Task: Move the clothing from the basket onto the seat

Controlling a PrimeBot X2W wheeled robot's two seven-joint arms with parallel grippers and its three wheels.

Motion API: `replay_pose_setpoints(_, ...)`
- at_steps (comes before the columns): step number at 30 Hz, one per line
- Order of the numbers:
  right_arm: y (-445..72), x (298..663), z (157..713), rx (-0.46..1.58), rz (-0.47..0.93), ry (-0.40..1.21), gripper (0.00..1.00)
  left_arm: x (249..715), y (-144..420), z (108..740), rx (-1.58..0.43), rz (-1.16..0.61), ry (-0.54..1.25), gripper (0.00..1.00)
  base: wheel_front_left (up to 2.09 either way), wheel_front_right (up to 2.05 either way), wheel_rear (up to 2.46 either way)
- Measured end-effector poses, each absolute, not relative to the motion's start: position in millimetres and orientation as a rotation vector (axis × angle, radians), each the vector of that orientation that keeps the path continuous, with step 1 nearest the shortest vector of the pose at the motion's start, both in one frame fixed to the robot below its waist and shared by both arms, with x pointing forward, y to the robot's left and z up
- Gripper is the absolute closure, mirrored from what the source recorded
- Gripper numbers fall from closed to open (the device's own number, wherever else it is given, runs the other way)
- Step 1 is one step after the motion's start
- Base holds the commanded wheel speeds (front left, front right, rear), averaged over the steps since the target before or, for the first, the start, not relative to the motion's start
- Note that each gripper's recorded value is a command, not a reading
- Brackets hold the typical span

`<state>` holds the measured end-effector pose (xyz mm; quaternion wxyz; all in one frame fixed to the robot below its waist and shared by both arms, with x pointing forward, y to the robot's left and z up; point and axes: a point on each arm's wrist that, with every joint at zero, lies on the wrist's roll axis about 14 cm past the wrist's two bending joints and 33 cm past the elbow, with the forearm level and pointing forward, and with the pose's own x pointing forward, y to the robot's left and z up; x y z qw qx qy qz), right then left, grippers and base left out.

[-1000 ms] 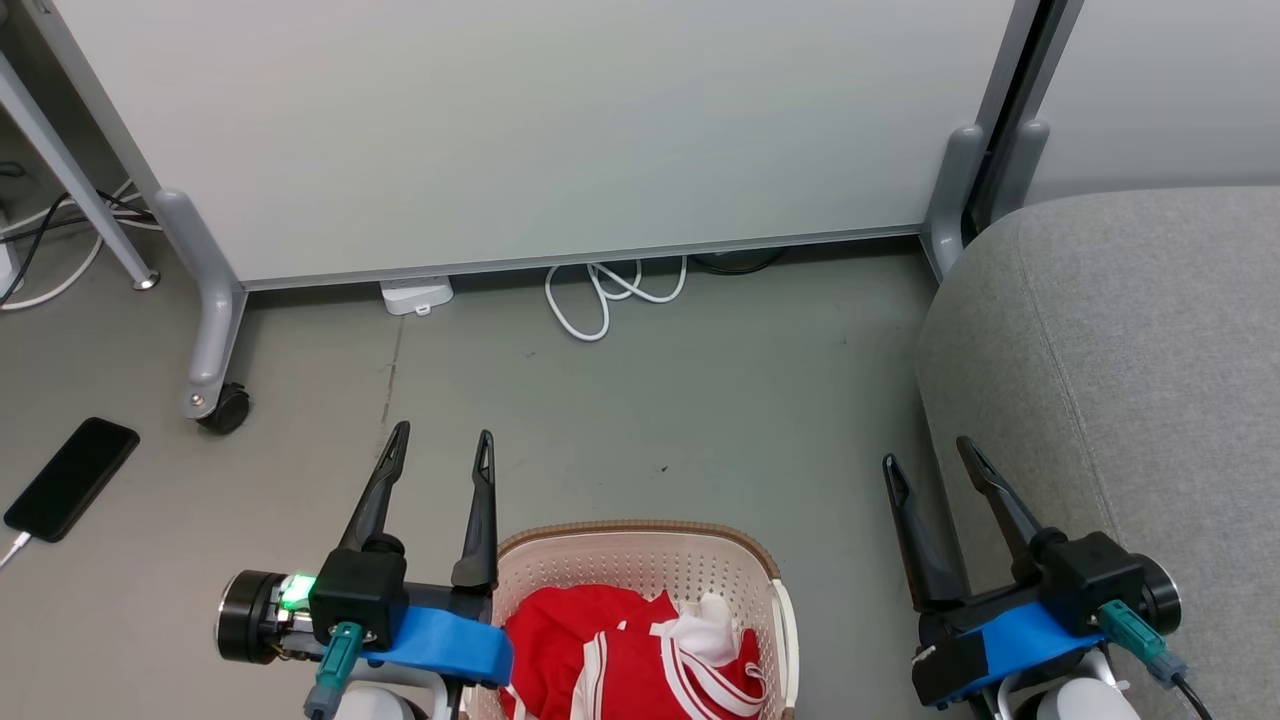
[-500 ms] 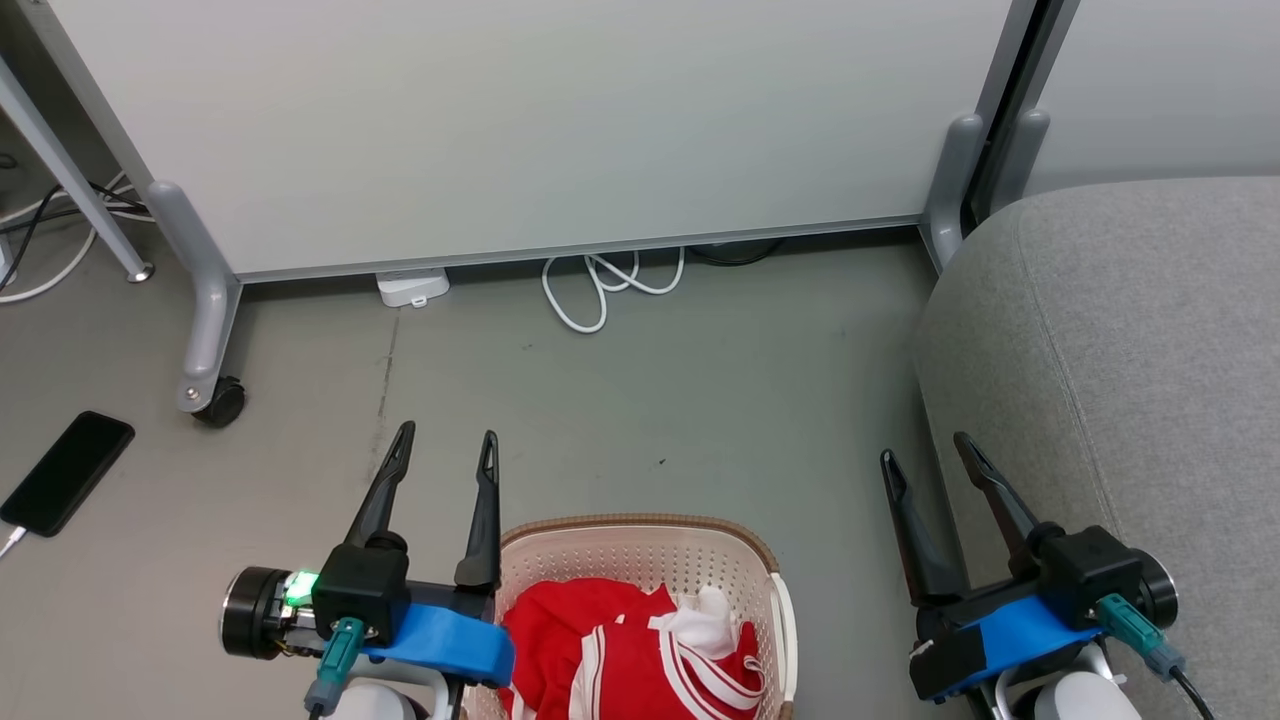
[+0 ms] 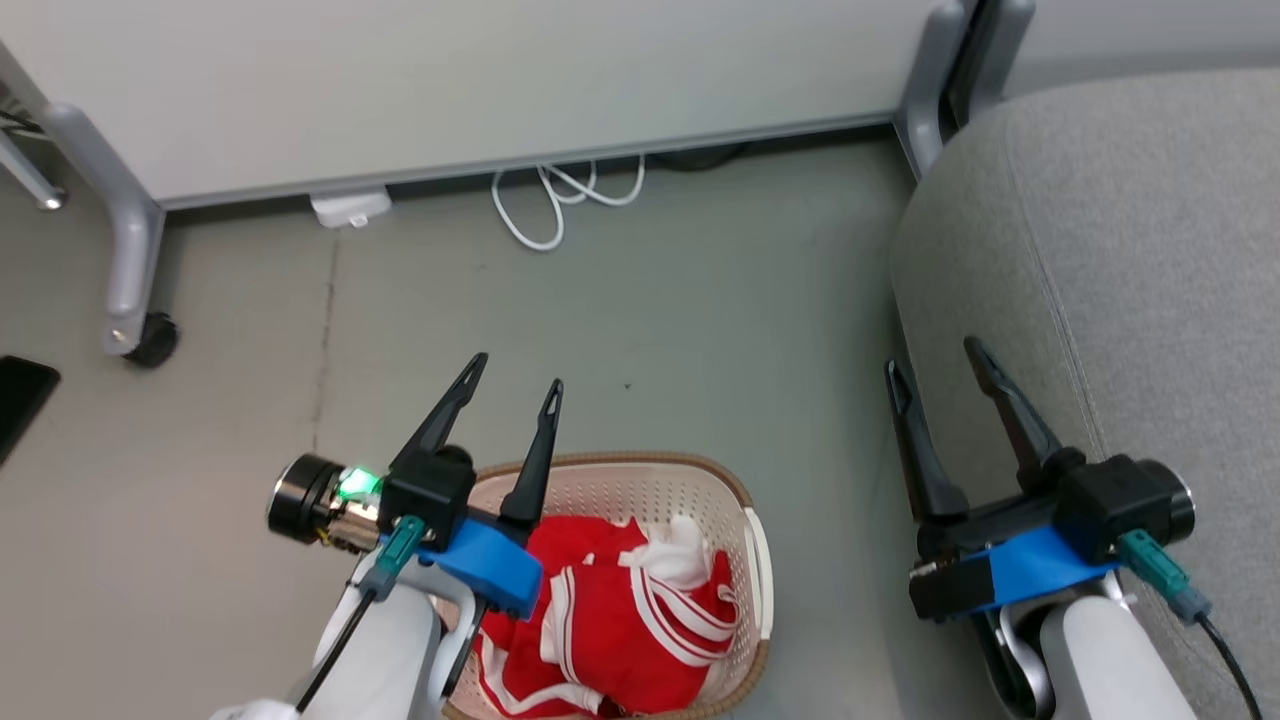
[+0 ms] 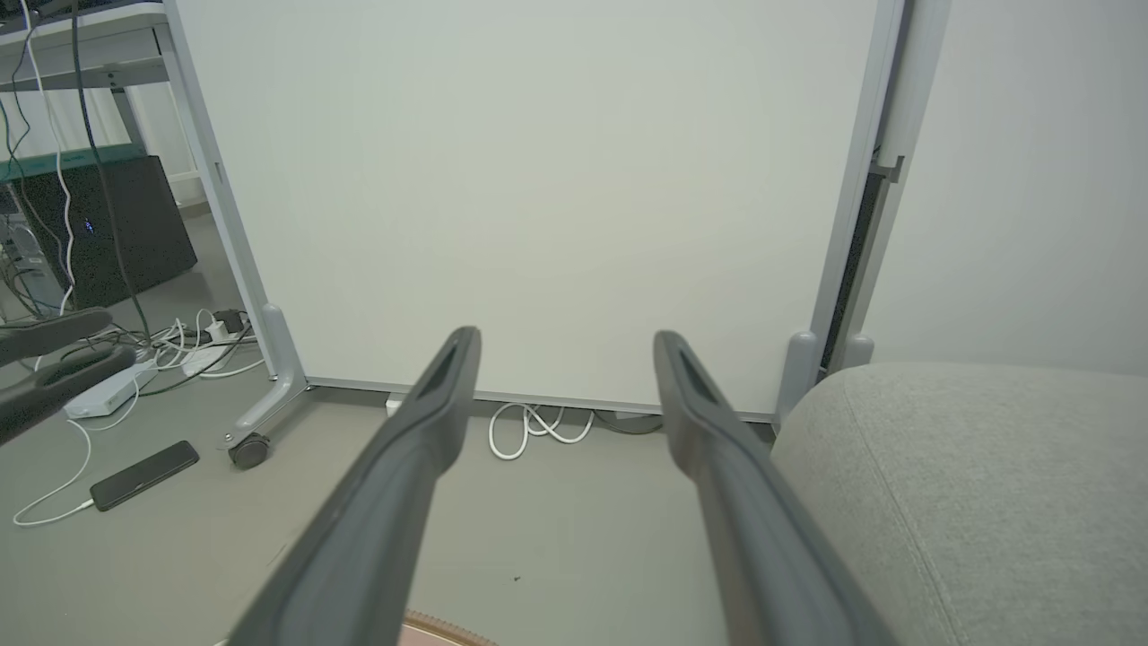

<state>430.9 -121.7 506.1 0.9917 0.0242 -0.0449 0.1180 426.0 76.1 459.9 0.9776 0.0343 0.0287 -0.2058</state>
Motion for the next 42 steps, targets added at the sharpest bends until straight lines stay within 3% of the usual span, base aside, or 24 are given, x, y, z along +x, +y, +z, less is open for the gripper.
replay_pose_setpoints(10, -145, 467, 497, 0.014, 0.180, -0.094, 0.00, 451, 26, 384, 0.151, -0.640, 0.246, 0.00, 0.00, 0.00, 0.00)
replay_pose_setpoints(20, -163, 497, 462, -0.012, 0.145, -0.043, 0.00, 433, 0, 273, 0.212, -0.842, 0.557, 0.00, 0.00, 0.00, 0.00)
replay_pose_setpoints(33, -179, 514, 407, -0.029, 0.117, 0.053, 0.00, 397, 13, 166, 0.418, -1.039, 0.910, 0.00, 0.00, 0.00, 0.00)
replay_pose_setpoints(42, -185, 520, 374, -0.045, 0.111, 0.108, 0.00, 394, 49, 113, 0.556, -1.061, 1.099, 0.00, 0.00, 0.00, 0.00)
